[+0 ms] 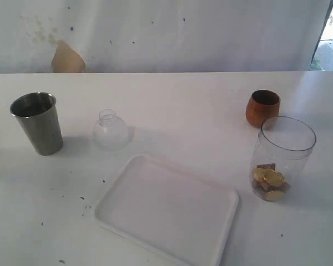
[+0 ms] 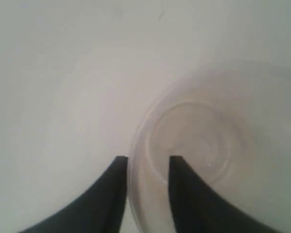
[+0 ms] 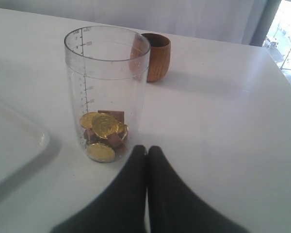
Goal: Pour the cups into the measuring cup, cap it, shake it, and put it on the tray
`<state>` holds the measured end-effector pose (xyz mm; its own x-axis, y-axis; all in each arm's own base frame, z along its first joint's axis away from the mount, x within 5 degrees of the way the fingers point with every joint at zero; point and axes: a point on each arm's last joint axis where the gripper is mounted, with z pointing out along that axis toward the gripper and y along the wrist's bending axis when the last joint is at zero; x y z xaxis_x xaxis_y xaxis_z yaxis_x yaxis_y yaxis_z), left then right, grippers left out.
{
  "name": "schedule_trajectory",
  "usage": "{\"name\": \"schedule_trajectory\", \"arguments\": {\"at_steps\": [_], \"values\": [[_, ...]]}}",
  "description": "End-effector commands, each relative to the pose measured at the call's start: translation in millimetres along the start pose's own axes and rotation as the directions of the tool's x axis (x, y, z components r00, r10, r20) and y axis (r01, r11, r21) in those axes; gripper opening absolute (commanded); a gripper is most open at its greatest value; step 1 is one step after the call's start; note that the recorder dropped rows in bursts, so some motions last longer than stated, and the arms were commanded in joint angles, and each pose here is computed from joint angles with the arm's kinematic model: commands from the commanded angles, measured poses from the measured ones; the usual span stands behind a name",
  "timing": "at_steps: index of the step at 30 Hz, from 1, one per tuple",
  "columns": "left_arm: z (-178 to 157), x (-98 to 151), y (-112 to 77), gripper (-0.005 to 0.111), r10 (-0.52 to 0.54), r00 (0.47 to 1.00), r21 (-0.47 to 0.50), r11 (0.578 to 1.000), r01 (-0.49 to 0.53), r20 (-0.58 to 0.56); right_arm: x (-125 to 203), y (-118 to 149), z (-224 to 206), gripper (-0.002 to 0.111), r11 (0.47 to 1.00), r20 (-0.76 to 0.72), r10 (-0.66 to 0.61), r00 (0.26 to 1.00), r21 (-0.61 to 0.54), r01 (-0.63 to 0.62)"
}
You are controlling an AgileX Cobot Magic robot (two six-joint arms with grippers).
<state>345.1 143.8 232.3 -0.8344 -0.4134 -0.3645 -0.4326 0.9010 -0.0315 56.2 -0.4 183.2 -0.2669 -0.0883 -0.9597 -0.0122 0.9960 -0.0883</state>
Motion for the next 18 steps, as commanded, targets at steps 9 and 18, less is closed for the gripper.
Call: {"name": "schedule_trajectory", "arguments": {"at_steps": [9, 18], "values": [[-133.5, -20.4, -28.6, 0.081, -0.008, 0.927, 0.279, 0.954, -0.104, 0.375, 0.2, 0.0, -0.1, 0.0, 1.0, 0.012, -0.002, 1.0, 0.002, 0.002], [-151.8, 45.9, -76.6, 0.08, 0.016, 0.866, 0.535, 0.781, -0.323, 0.499, 0.2, 0.0, -0.1, 0.0, 1.0, 0.012, -0.002, 1.0, 0.002, 0.002]]}}
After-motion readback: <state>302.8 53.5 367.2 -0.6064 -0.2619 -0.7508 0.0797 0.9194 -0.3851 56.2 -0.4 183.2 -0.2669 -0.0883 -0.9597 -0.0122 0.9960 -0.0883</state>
